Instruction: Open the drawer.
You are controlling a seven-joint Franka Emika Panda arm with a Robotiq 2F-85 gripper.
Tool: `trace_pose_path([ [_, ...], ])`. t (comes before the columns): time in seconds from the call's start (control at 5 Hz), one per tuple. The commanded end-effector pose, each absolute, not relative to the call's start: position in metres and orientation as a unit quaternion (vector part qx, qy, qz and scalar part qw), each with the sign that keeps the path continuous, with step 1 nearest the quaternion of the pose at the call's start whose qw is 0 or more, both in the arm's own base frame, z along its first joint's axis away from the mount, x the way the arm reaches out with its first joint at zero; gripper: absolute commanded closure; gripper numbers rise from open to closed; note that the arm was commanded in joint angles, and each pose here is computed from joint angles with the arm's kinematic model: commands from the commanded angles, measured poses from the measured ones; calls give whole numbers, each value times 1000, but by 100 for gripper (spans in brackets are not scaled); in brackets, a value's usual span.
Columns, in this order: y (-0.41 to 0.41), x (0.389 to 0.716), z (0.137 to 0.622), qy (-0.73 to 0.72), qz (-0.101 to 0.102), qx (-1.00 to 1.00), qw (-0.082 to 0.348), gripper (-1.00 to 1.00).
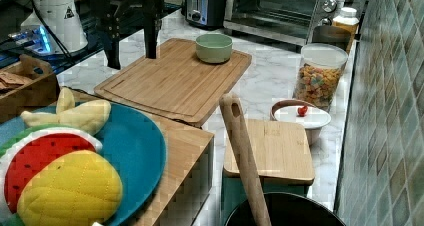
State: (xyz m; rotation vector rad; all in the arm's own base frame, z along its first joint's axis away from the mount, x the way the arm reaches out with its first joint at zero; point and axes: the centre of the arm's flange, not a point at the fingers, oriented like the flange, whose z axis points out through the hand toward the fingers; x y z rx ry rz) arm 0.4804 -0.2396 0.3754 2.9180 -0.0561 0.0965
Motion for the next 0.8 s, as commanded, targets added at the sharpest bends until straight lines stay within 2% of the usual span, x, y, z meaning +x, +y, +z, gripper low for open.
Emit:
trace_pose_path([
  [0.2, -243, 472, 325, 37, 16, 993, 113, -100],
  [0.6, -262, 447, 285, -11, 39, 995, 94, -100],
  [0.8, -259, 441, 270, -25, 29, 995, 87, -100],
])
